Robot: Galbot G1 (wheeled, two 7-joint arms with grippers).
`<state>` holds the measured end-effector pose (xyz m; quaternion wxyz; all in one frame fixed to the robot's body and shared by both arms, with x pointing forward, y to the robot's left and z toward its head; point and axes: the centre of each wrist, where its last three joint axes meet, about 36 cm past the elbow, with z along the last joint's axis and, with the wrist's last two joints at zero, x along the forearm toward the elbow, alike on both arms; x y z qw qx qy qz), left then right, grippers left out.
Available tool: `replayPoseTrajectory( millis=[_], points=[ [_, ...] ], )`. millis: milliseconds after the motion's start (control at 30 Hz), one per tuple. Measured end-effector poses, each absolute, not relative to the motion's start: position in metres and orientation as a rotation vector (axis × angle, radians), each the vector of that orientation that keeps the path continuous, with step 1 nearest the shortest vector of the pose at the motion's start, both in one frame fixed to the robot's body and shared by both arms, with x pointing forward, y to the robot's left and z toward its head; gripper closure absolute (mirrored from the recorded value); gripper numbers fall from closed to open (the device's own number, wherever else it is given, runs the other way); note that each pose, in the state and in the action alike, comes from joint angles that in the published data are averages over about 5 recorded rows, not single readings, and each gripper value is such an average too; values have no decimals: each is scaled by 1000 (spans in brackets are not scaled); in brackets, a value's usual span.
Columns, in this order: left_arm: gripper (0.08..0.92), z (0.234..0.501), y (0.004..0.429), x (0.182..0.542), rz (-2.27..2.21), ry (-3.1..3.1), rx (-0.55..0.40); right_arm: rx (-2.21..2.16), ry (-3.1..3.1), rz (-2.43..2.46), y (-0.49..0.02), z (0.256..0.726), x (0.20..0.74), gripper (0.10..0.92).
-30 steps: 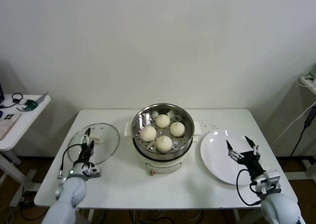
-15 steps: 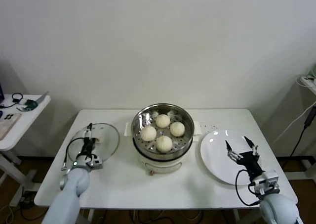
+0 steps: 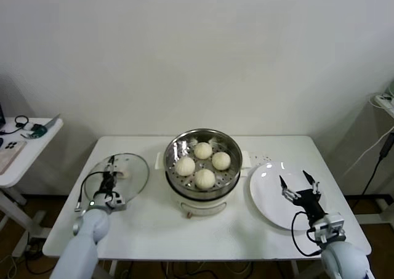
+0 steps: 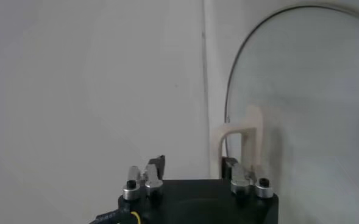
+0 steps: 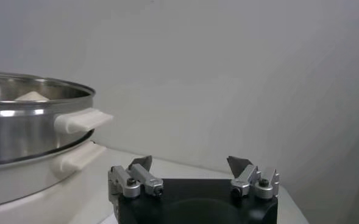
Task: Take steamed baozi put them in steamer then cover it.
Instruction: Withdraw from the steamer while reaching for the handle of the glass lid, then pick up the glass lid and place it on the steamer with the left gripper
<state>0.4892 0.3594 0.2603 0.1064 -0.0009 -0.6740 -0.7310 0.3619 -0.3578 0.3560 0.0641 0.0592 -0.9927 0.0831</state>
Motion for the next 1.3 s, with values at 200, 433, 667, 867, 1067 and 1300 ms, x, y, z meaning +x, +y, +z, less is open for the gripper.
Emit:
replayPoseTrajectory(
  millis=[200,433,667,867,1067,1300],
  points=[
    [588,258,361,487,-2148,-1986,-11,174,-3005,251,-357,355,364,200],
    [787,260,363,483,-2160,-1990,-7,167,-3007,255,-358,353,365,200],
    [858,268,363,473,-2191,-1985,17,166,-3010,269,-362,354,367,200],
    [858,282,363,457,-2226,-1972,92,170,-3014,285,-367,357,373,200],
    [858,308,355,435,-2261,-1959,202,180,-3016,305,-371,359,380,200],
    [858,350,335,407,-2279,-1969,333,193,-3022,323,-373,360,388,200]
  ],
)
